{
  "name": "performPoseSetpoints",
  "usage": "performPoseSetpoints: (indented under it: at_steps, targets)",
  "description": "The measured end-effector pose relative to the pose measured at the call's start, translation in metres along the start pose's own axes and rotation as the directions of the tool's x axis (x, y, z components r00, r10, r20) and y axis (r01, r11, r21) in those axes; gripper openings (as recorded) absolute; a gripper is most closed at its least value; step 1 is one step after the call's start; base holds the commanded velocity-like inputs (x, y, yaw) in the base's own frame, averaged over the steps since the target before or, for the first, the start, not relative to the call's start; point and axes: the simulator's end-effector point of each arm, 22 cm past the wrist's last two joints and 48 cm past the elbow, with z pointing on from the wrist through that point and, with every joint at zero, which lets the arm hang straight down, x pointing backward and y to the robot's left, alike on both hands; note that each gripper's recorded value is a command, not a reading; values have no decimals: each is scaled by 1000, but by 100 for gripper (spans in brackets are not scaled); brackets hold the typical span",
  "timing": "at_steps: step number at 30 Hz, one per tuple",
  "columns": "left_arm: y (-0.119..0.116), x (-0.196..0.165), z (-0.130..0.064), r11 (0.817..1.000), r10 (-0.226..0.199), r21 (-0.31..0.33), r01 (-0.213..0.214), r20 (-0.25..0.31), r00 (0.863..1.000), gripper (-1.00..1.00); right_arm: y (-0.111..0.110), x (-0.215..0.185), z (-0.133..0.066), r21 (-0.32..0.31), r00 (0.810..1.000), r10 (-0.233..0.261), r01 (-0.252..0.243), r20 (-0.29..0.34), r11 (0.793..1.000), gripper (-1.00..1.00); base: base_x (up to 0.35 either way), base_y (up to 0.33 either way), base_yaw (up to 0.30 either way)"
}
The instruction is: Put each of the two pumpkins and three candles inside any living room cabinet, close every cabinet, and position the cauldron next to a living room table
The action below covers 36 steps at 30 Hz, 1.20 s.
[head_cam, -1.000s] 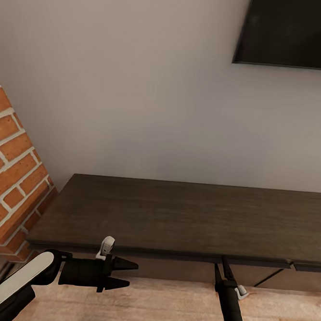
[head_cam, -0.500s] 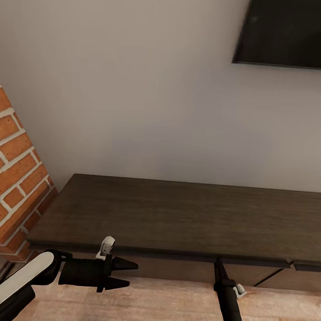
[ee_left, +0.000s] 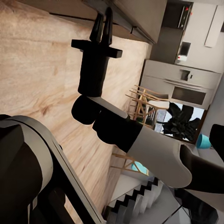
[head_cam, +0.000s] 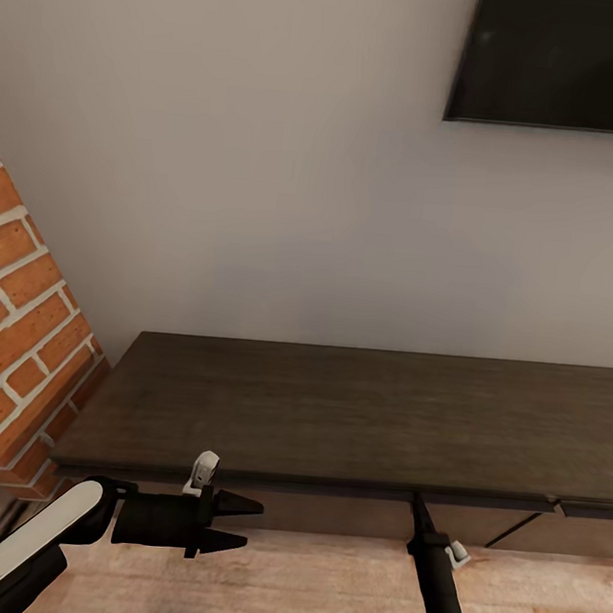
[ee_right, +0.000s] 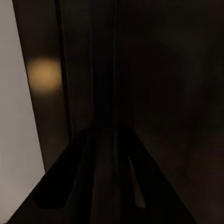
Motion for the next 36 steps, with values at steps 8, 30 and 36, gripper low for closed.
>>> performPoseSetpoints:
  at_steps: [8,30,36]
  targets:
    - [-1,0,0,1000,1,1,-1,-1,1000,100,1,0,5,-1,1000,-4,4,-2,1000,-100,-31,0,0]
    - [-1,1,1,1000,0,2,0,-3,1000,100,1,0,7,0,1000,-2,2,-3,1000,-100,-8,0,0]
    - [-1,1,2,1000,0,2,0,-4,1000,100,1,0,8,1,1000,0,0,-2,1000,-100,-154,0,0]
